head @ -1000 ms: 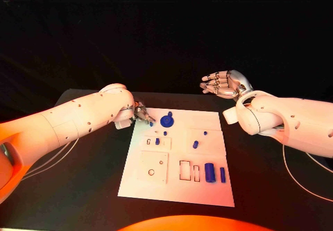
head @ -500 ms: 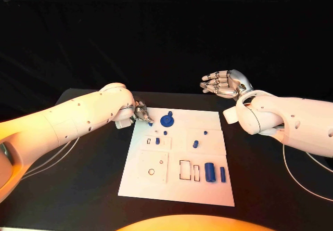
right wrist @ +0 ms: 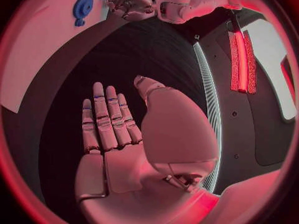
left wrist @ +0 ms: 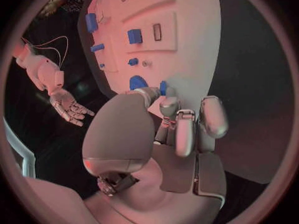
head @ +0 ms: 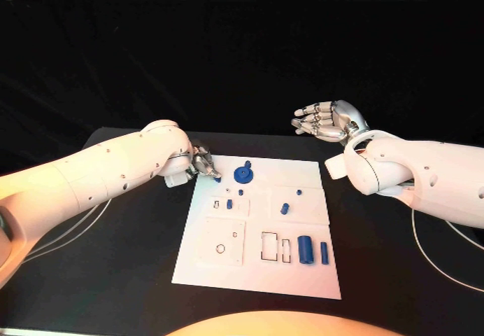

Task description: Assemble the parts on the task board

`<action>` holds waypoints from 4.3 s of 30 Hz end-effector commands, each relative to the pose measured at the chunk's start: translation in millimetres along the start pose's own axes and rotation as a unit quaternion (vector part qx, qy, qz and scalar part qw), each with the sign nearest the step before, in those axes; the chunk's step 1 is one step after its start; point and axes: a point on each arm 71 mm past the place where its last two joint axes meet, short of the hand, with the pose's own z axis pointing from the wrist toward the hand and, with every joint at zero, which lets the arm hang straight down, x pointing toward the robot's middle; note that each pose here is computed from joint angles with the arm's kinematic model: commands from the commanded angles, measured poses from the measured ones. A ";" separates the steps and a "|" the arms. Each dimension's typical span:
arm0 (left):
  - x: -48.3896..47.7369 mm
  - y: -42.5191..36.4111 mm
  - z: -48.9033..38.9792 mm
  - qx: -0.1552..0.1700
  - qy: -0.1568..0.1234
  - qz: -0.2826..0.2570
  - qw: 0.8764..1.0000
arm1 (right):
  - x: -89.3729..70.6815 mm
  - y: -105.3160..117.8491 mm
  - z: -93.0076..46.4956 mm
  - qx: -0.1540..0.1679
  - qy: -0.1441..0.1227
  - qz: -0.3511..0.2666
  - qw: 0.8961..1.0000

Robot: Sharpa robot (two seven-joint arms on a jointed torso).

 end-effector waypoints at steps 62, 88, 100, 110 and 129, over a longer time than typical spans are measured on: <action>61.8 21.2 -43.3 0.062 -0.001 0.022 0.998 | -0.2 -7.8 -3.2 0.010 0.020 0.009 1.000; 66.5 21.5 -44.6 0.066 0.015 0.043 0.997 | -0.7 -8.2 -3.5 0.011 0.021 0.009 1.000; 66.6 21.4 -43.2 0.057 0.016 0.043 0.997 | -1.1 -8.4 -3.6 0.012 0.020 0.009 1.000; 70.4 17.5 -39.3 0.048 0.024 0.043 0.998 | -1.1 -8.4 -3.8 0.012 0.021 0.009 1.000; 72.8 16.1 -37.3 0.044 0.025 0.045 0.998 | -1.7 -8.7 -4.3 0.012 0.021 0.009 1.000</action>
